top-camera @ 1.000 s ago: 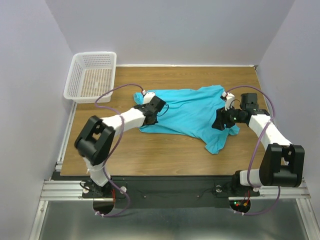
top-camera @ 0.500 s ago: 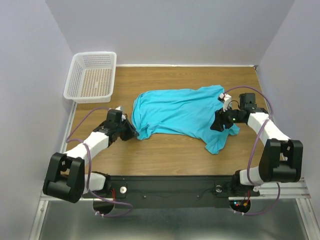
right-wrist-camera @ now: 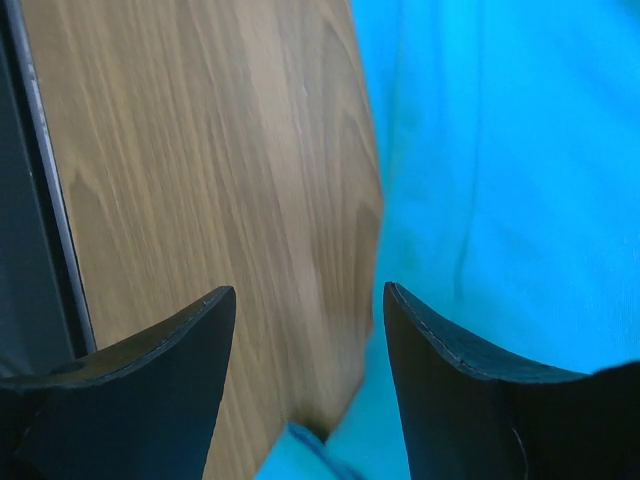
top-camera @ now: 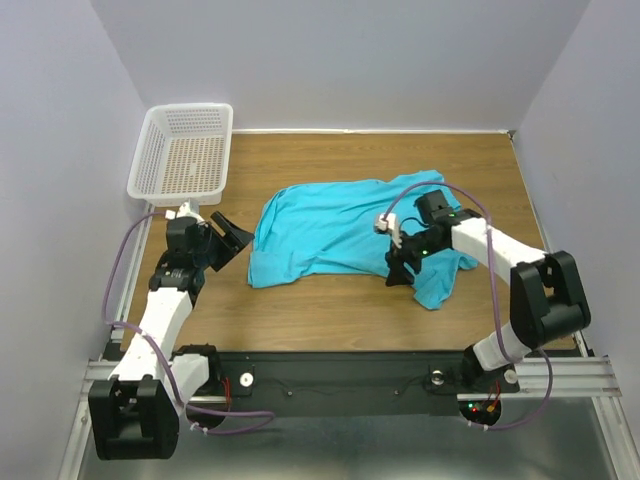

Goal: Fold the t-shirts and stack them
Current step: Flatten the tshirt out

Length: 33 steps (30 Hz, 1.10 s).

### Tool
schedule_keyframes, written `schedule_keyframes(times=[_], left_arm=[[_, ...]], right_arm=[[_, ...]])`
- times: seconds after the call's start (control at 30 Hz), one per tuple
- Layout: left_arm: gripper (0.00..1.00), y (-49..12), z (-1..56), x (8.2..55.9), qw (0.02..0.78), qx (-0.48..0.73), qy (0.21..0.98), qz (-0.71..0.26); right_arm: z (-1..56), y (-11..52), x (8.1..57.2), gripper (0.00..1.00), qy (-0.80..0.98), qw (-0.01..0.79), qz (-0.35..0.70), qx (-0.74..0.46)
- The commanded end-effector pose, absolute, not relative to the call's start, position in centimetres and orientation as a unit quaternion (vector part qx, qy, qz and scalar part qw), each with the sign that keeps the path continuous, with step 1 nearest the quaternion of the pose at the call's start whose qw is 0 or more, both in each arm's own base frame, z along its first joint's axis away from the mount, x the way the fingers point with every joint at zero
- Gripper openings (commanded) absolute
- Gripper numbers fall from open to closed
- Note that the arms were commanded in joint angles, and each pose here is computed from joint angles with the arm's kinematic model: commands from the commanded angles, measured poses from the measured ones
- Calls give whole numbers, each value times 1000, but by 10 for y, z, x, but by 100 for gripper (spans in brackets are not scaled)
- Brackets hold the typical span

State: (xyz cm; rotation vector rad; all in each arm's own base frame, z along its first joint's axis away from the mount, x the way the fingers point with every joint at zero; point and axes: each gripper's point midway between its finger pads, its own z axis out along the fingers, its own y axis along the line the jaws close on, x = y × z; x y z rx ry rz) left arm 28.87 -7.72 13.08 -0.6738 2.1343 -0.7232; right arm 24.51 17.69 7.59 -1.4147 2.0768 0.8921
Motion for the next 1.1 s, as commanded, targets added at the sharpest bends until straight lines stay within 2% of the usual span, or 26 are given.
schedule_keyframes(times=[0.0,0.3,0.53,0.63,0.67,0.73,0.77,0.97,1.0,1.07], left_arm=[[77,-78,173,301,454,-172,828,-280],[77,-62,204,305,523,-157,803,-240],[77,-61,211,304,529,-159,798,-242],[77,-62,209,301,529,-157,798,-245],[77,-62,209,300,529,-157,797,-245],[77,-62,209,298,531,-158,796,-245],[77,-62,207,297,529,-158,797,-246],[77,-66,199,298,522,-155,799,-255],[77,-67,198,298,521,-155,799,-257],[77,-68,196,299,519,-153,800,-260]], right_arm=[[86,218,254,67,686,248,339,-594],[73,287,297,65,690,249,282,-618],[50,307,302,55,706,231,250,-621],[49,308,305,41,712,232,241,-618],[50,308,306,29,713,233,240,-617],[51,307,301,16,713,231,239,-617],[58,307,300,2,708,239,243,-618],[99,306,268,1,662,253,287,-645],[103,302,241,0,644,218,325,-658],[112,299,218,1,598,209,342,-694]])
